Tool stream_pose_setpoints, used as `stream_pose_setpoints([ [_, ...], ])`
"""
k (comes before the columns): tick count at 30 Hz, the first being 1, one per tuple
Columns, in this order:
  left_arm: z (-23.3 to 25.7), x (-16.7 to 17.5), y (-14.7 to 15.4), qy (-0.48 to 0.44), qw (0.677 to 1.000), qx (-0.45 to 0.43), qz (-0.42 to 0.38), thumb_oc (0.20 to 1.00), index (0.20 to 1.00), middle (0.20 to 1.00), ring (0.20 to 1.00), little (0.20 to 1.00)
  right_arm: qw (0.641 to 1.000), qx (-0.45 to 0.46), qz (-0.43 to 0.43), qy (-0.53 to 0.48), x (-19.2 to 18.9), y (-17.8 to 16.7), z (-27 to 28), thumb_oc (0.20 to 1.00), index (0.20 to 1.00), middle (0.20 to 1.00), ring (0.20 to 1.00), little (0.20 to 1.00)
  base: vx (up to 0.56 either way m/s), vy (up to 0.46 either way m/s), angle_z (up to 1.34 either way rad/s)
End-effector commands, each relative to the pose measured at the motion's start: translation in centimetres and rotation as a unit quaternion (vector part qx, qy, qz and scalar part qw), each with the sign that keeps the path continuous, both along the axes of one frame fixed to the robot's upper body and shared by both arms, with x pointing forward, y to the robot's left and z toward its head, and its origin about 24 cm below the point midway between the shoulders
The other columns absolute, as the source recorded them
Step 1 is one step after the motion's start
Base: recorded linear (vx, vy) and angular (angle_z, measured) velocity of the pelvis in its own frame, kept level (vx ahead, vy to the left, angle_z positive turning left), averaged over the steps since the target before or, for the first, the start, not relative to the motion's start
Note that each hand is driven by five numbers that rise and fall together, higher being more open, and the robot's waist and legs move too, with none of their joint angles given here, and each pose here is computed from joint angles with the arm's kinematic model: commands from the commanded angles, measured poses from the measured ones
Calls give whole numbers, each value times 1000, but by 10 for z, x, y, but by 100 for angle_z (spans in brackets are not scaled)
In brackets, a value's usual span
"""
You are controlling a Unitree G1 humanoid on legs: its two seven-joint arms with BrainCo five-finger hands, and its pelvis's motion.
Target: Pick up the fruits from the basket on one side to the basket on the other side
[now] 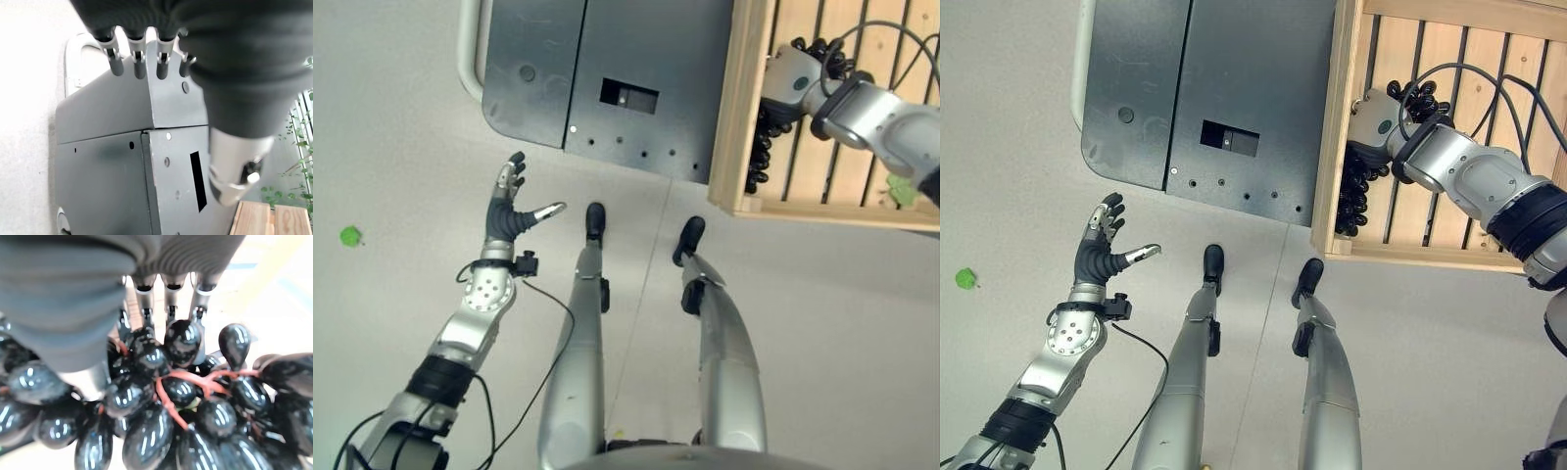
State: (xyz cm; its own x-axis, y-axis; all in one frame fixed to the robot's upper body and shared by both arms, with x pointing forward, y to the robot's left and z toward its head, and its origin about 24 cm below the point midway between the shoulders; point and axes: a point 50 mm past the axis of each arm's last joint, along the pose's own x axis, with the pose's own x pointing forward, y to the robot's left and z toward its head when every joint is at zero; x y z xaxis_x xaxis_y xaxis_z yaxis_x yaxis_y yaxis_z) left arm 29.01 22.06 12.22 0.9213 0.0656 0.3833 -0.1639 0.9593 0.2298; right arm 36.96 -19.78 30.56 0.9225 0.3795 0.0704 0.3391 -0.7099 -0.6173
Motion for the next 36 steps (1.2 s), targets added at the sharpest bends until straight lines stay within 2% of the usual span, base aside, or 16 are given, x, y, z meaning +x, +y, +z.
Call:
stream_pose_setpoints([
  [1, 8, -7, 4, -27, 999, -22, -3, 1000, 1000, 1000, 1000, 1000, 991, 93, 40, 84, -8, 17, -13, 200, 200, 200, 200, 200, 0, 0, 0],
  [3, 9, -10, 4, -25, 999, -32, -20, 1000, 1000, 1000, 1000, 1000, 957, 252, 33, 140, -13, 2, -7, 200, 200, 200, 200, 200, 0, 0, 0],
  [4, 9, -10, 4, -25, 999, -31, -20, 1000, 1000, 1000, 1000, 1000, 957, 253, 33, 140, -13, 1, -7, 200, 200, 200, 200, 200, 0, 0, 0],
  [6, 9, -12, 2, -23, 998, -39, -38, 1000, 1000, 1000, 1000, 1000, 922, 345, 31, 175, -13, -10, -6, 200, 200, 200, 200, 200, 0, 0, 0],
  [7, 8, -13, 2, -19, 998, -37, -54, 1000, 1000, 1000, 1000, 1000, 876, 429, 18, 218, -14, -24, -8, 200, 200, 200, 200, 200, 0, 0, 0],
  [8, 8, -13, 2, -19, 998, -38, -54, 1000, 1000, 1000, 1000, 1000, 876, 429, 18, 218, -13, -24, -8, 200, 200, 200, 200, 200, -10, 14, 5],
  [10, 9, -15, 4, -17, 997, -37, -66, 1000, 1000, 1000, 1000, 1000, 835, 485, 15, 258, -15, -32, -7, 200, 200, 200, 200, 200, -8, 11, 5],
  [11, 8, -17, 5, -13, 997, -32, -75, 1000, 1000, 1000, 1000, 1000, 801, 527, 4, 283, -18, -43, -7, 200, 200, 200, 200, 200, 0, 0, 0],
  [12, 8, -17, 5, -13, 997, -32, -75, 1000, 1000, 1000, 1000, 1000, 801, 527, 4, 283, -18, -43, -7, 200, 200, 200, 200, 200, -6, 5, 5],
  [16, 7, -19, 9, -9, 996, -29, -84, 1000, 1000, 1000, 1000, 1000, 750, 585, -4, 308, -22, -59, -12, 200, 200, 200, 200, 200, 2, 4, 2],
  [17, 5, -20, 9, -6, 996, -33, -85, 1000, 1000, 1000, 1000, 1000, 726, 607, -2, 322, -24, -63, -17, 200, 200, 200, 200, 200, 20, -17, 3],
  [18, 5, -20, 9, -6, 996, -32, -85, 1000, 1000, 1000, 1000, 1000, 726, 608, -3, 322, -24, -63, -17, 200, 200, 200, 200, 200, 21, -24, 5],
  [23, 2, -20, 7, -2, 995, -40, -88, 1000, 1000, 1000, 1000, 1000, 649, 679, 15, 343, -29, -73, -34, 200, 200, 200, 200, 200, 16, -14, 4],
  [27, 1, -18, 8, 1, 995, -46, -84, 1000, 1000, 1000, 1000, 1000, 604, 717, 26, 347, -32, -79, -45, 200, 200, 200, 200, 200, 5, -4, 1],
  [31, -1, -17, 8, 4, 995, -53, -81, 1000, 1000, 1000, 1000, 1000, 584, 735, 26, 345, -34, -83, -53, 200, 200, 200, 200, 200, 0, 0, 0],
  [36, -3, -18, 7, 7, 995, -55, -83, 1000, 1000, 1000, 1000, 1000, 579, 741, 29, 338, -37, -87, -55, 200, 200, 200, 200, 200, 3, -3, 1],
])
